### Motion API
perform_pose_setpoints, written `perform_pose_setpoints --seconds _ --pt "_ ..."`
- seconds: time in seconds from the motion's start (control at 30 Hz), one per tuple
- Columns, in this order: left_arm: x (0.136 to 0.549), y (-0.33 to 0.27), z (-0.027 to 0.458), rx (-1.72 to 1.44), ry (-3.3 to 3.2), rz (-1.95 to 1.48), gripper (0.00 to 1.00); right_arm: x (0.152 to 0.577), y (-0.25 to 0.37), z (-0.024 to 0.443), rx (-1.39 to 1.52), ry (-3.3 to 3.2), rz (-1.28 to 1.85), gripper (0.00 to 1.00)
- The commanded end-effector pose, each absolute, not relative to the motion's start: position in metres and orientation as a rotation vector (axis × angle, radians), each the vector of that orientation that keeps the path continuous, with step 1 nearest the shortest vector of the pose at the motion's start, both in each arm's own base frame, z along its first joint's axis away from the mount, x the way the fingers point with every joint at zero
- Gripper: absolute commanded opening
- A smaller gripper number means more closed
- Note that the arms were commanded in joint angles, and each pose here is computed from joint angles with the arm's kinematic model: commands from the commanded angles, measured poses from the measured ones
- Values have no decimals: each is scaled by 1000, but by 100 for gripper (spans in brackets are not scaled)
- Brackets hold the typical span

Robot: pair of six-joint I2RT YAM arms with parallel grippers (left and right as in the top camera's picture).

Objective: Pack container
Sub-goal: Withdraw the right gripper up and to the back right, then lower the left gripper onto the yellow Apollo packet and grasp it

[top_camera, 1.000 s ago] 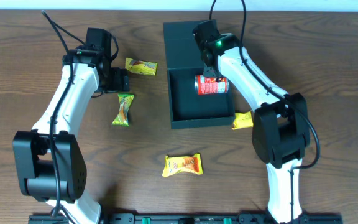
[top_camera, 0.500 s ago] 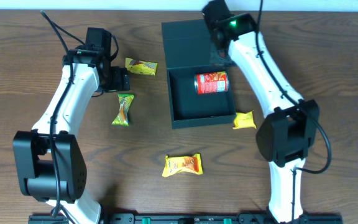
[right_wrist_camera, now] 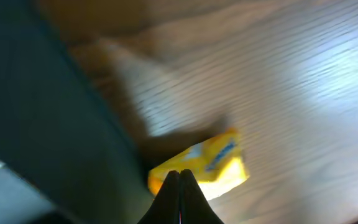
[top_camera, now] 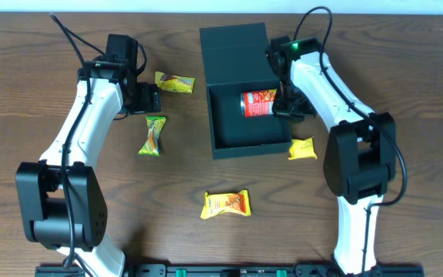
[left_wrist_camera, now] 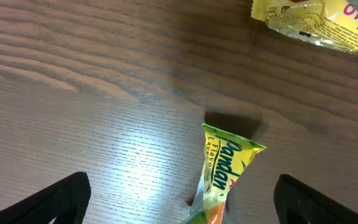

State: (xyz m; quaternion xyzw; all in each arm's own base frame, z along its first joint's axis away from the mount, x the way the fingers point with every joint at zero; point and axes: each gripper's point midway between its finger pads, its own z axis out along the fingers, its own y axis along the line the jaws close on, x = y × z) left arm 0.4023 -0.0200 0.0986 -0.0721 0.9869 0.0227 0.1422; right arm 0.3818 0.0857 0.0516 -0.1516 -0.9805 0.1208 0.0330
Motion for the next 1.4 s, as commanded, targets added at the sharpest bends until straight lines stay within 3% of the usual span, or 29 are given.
perform_pose_setpoints --seconds 0.0,0.23,0.4,0.6,0.63,0.67,0.7,0.73,0.83,0.97,1.2,1.37 --pt "401 -16 97 -223 2851 92 95 374 117 49 -493 -2982 158 2" --pt "401 -16 97 -223 2851 92 95 381 153 49 -500 -2957 -141 1" --pt "403 -15 98 -225 2840 100 95 411 86 63 -516 -3138 371 2" --pt "416 -20 106 -146 2789 97 95 469 65 155 -448 -3393 423 2" --pt "418 -23 109 -95 2784 101 95 478 66 173 -420 -3449 399 21" --pt "420 -27 112 -47 2777 105 95 484 67 185 -392 -3487 379 45" --pt "422 -31 115 6 2768 109 95 491 68 203 -353 -3543 352 78" --pt "426 -37 119 92 2750 115 95 496 70 217 -313 -3586 338 98" --pt "441 -61 130 486 2639 166 96 504 72 251 -189 -3682 337 99" --pt "457 -89 142 962 2419 269 95 503 72 260 -187 -3699 332 99" --pt "503 -95 178 1215 2057 443 95 502 71 260 -187 -3696 333 99" --pt "505 -115 184 1304 1924 271 95 504 71 261 -110 -3700 355 99"
